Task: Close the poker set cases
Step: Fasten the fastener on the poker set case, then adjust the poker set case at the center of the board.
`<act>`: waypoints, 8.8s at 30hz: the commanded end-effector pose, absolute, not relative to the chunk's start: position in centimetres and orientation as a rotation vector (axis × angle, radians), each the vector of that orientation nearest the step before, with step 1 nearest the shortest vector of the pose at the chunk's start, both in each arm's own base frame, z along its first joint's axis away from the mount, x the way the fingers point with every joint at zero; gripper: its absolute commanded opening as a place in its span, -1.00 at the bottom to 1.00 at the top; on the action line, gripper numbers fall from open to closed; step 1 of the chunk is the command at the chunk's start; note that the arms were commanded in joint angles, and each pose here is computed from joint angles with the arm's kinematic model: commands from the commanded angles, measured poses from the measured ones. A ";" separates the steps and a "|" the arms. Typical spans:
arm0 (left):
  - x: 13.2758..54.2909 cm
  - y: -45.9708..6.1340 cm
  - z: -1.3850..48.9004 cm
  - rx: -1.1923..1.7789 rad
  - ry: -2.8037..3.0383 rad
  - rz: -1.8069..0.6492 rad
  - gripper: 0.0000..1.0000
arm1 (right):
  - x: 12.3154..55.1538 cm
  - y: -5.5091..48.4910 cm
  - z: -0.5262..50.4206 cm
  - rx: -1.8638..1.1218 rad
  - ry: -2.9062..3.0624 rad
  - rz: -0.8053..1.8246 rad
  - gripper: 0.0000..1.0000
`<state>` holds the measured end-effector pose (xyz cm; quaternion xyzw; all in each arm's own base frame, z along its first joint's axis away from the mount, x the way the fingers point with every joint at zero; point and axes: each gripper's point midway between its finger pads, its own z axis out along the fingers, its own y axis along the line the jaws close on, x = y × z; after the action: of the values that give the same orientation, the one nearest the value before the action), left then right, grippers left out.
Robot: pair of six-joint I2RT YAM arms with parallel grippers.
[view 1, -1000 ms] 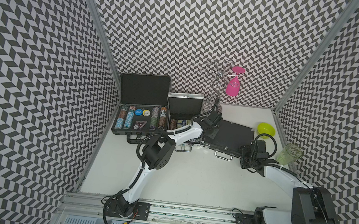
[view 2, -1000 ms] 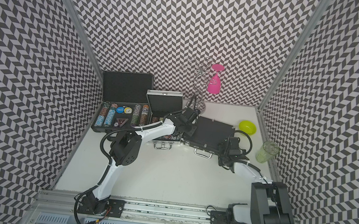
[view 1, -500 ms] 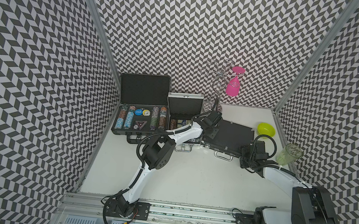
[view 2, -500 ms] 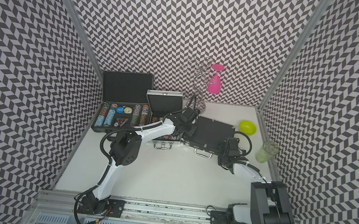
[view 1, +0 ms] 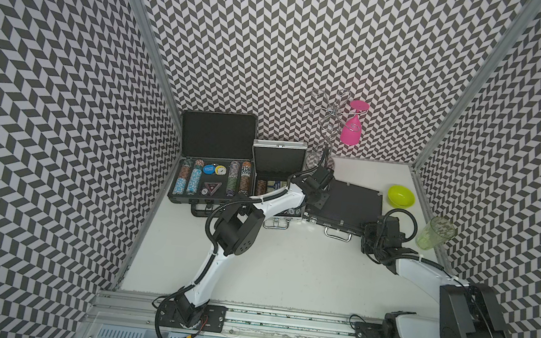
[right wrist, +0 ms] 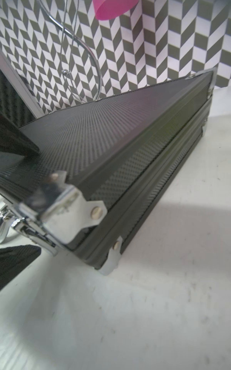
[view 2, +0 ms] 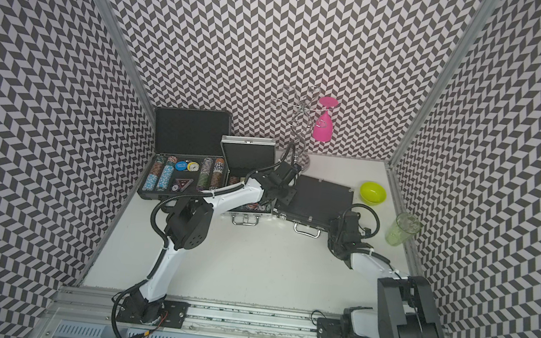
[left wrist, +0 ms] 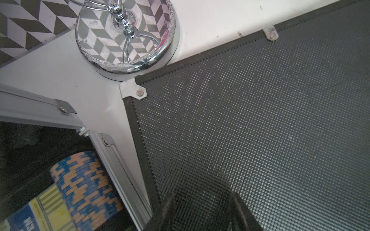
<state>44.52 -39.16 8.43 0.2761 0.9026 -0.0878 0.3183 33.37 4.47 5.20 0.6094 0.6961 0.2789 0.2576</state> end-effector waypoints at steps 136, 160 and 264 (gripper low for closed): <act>45.0 -24.6 20.8 0.199 2.352 -0.411 0.39 | 37.6 24.4 3.5 1.619 1.939 0.931 0.49; 43.9 -25.0 17.8 0.240 2.410 -0.400 0.39 | 40.4 25.2 12.2 1.027 2.073 0.799 0.61; 42.8 -17.9 17.7 0.066 2.388 -0.259 0.40 | 37.6 9.7 6.5 1.440 1.974 0.671 0.32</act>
<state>42.13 -17.67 16.94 0.0252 0.9314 -0.1026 0.3483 36.29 9.76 6.41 0.5443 0.7498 0.2422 0.2881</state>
